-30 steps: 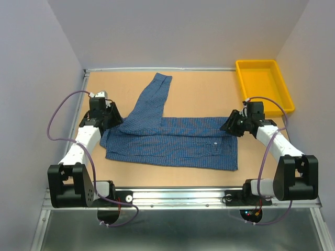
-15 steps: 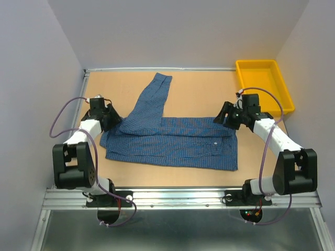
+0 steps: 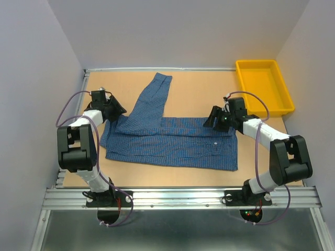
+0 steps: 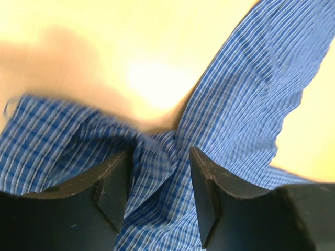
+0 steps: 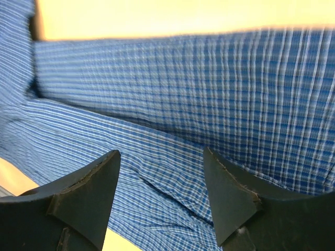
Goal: Fold and stack the long sleeve shirts
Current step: Fold the shirt
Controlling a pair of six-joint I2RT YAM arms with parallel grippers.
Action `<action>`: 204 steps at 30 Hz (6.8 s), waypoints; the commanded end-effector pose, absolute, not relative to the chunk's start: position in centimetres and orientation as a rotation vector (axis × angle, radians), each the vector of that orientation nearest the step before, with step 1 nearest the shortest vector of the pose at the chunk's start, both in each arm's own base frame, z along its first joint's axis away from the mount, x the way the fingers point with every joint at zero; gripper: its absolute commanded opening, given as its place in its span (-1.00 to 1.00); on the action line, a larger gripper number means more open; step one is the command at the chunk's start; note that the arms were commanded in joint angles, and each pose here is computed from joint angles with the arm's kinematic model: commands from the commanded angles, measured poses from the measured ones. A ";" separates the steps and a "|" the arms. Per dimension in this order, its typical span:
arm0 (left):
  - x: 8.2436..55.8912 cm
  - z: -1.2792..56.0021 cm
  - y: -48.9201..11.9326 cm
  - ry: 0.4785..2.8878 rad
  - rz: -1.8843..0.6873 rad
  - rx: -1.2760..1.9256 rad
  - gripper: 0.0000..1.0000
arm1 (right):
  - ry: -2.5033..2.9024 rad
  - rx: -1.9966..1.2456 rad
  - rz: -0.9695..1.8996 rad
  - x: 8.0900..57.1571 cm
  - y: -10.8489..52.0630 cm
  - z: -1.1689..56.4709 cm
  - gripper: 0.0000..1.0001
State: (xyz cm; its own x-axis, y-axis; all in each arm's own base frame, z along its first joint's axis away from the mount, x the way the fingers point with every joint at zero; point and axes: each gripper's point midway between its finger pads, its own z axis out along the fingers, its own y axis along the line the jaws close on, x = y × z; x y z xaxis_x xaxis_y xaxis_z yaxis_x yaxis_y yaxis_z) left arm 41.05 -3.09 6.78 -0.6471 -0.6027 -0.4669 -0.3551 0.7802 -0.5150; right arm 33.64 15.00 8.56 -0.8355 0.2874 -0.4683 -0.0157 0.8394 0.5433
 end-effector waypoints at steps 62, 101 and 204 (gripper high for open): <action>46.9 9.2 -1.9 2.274 -0.533 -0.539 0.43 | 2.650 0.258 0.680 27.9 13.7 4.9 0.19; 35.0 2.3 2.9 2.433 -0.394 -0.892 0.41 | 2.440 0.090 0.660 31.8 13.9 13.8 0.22; 13.0 14.4 -28.6 2.395 -1.079 0.715 0.39 | 2.285 -0.054 0.687 33.8 15.4 17.9 0.58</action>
State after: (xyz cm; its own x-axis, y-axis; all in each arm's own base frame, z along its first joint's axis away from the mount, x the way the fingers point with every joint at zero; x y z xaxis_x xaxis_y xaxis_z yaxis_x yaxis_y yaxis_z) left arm 15.19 -26.76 9.97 -0.8187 0.2973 -0.4912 0.5349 0.7058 -0.4644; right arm 31.18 15.41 16.42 -0.7868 0.1538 -0.5977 -0.2192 0.8357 0.5035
